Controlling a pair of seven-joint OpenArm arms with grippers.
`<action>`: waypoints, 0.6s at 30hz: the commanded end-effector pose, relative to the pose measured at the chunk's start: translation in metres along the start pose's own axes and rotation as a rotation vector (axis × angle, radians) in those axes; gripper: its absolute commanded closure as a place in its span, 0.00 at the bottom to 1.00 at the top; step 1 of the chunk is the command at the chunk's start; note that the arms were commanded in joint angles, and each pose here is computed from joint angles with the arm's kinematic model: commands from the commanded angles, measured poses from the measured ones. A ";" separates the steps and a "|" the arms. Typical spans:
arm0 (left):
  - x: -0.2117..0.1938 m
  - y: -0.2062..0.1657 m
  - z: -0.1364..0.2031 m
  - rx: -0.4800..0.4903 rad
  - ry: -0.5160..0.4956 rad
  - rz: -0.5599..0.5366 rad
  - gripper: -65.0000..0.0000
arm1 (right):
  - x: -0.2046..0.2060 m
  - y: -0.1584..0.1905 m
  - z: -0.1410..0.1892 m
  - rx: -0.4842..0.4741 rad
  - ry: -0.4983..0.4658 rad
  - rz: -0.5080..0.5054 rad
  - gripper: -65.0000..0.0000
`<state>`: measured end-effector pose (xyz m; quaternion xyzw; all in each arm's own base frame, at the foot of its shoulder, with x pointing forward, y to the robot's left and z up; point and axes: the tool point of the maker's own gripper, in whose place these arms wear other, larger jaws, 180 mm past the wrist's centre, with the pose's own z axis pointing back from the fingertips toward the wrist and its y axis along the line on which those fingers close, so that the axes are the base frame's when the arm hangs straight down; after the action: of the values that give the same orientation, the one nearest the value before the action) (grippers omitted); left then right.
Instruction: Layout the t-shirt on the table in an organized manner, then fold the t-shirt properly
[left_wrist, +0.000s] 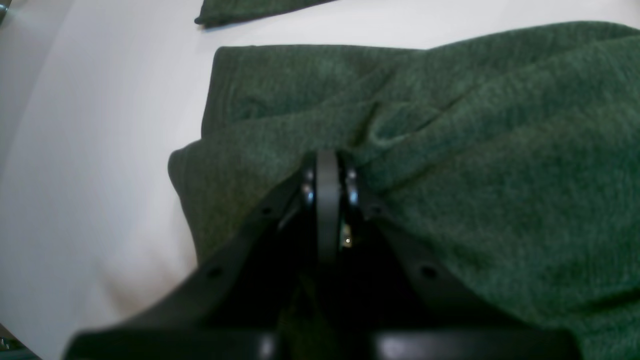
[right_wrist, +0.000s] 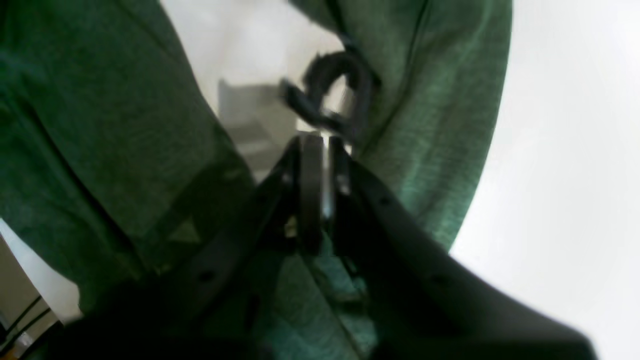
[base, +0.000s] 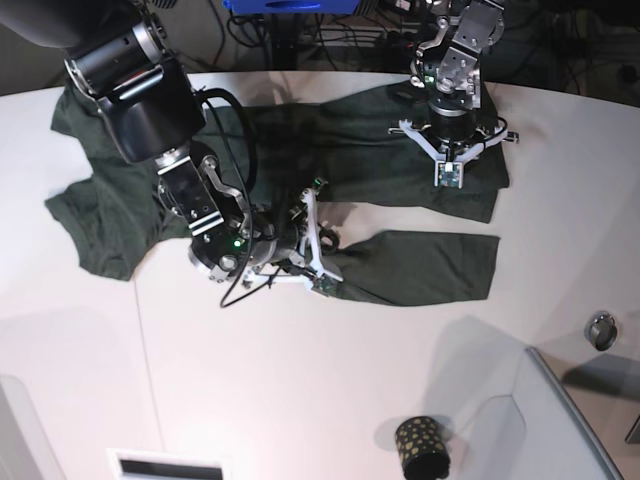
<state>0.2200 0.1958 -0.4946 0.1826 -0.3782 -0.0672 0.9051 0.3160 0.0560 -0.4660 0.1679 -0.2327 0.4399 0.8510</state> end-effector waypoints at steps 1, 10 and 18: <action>-0.014 -0.004 0.002 -0.023 0.064 0.014 1.00 | 0.019 -0.005 0.005 -0.008 -0.049 0.008 0.82; -0.014 -0.004 0.002 -0.023 0.064 0.014 1.00 | 0.025 0.001 0.003 0.003 -0.063 0.009 0.54; -0.013 -0.004 0.002 -0.023 0.062 0.014 1.00 | 0.033 -0.022 0.007 -0.105 -0.076 -0.063 0.53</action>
<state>0.2203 0.1958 -0.4944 0.1825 -0.3785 -0.0671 0.9049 0.3336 0.0513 -0.4624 0.1383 -0.2524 0.3931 0.8733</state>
